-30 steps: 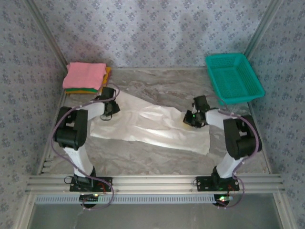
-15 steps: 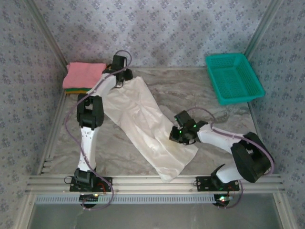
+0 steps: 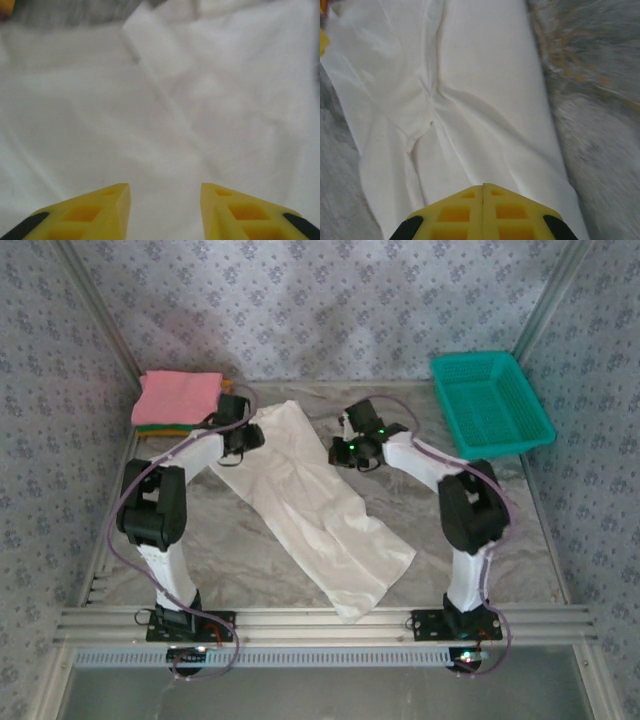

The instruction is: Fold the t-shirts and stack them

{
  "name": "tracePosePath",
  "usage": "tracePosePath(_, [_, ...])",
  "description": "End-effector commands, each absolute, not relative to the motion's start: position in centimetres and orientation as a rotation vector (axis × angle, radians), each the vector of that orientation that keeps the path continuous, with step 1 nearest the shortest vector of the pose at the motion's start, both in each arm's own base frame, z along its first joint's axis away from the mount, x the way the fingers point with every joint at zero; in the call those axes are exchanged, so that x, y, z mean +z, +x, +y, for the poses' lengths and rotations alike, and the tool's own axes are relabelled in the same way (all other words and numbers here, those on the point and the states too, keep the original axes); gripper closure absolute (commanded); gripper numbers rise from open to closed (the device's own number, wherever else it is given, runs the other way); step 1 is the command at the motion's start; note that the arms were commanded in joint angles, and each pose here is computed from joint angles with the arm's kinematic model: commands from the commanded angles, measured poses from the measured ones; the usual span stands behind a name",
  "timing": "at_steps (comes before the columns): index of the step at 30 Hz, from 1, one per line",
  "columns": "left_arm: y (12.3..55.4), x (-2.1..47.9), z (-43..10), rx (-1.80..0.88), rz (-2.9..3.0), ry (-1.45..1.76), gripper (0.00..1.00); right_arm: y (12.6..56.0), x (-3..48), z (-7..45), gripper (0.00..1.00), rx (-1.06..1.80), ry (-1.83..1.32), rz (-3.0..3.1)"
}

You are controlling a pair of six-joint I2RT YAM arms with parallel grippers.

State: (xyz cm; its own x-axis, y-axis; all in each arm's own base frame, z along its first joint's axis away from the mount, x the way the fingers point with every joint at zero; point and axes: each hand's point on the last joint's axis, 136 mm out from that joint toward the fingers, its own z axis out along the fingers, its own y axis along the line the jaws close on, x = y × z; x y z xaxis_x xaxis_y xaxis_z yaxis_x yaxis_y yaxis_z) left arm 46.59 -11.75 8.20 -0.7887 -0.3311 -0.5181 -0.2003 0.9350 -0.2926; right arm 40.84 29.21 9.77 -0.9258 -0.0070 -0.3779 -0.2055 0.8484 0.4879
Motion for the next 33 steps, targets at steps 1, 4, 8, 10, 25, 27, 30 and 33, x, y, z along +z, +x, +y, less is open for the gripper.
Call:
tracePosePath(1, [45.0, 7.7, -10.4, -0.243, 2.48, -0.481, 0.61, 41.4, 6.6, 31.2, 1.0, 0.768, -0.307, 2.735])
tracePosePath(4, [43.4, 5.4, -9.9, -0.201, 2.546, -0.507, 0.61, 42.5, 4.5, 31.9, 1.0, 0.767, -0.312, 2.752])
tracePosePath(8, [42.8, 2.6, -10.1, -0.18, 2.601, -0.516, 0.64, 41.7, 2.0, 30.9, 1.0, 0.751, -0.216, 2.796])
tracePosePath(10, [43.0, 1.5, -10.2, -0.175, 2.611, -0.52, 0.64, 40.9, 0.8, 29.8, 1.0, 0.748, -0.139, 2.81])
tracePosePath(25, [56.9, 4.1, -22.4, -0.492, 2.564, -0.051, 0.65, 35.4, -0.1, 23.6, 1.0, 0.757, 0.374, 2.785])
tracePosePath(27, [57.2, 5.4, -23.3, -0.467, 2.554, -0.017, 0.65, 36.6, 1.6, 23.6, 1.0, 0.769, 0.367, 2.744])
tracePosePath(30, [56.1, 6.6, -23.2, -0.437, 2.541, -0.033, 0.64, 38.9, 4.7, 22.6, 1.0, 0.74, 0.362, 2.676])
tracePosePath(33, [53.8, 7.3, -21.3, -0.373, 2.539, -0.092, 0.6, 40.8, 7.3, 20.7, 1.0, 0.71, 0.381, 2.604])
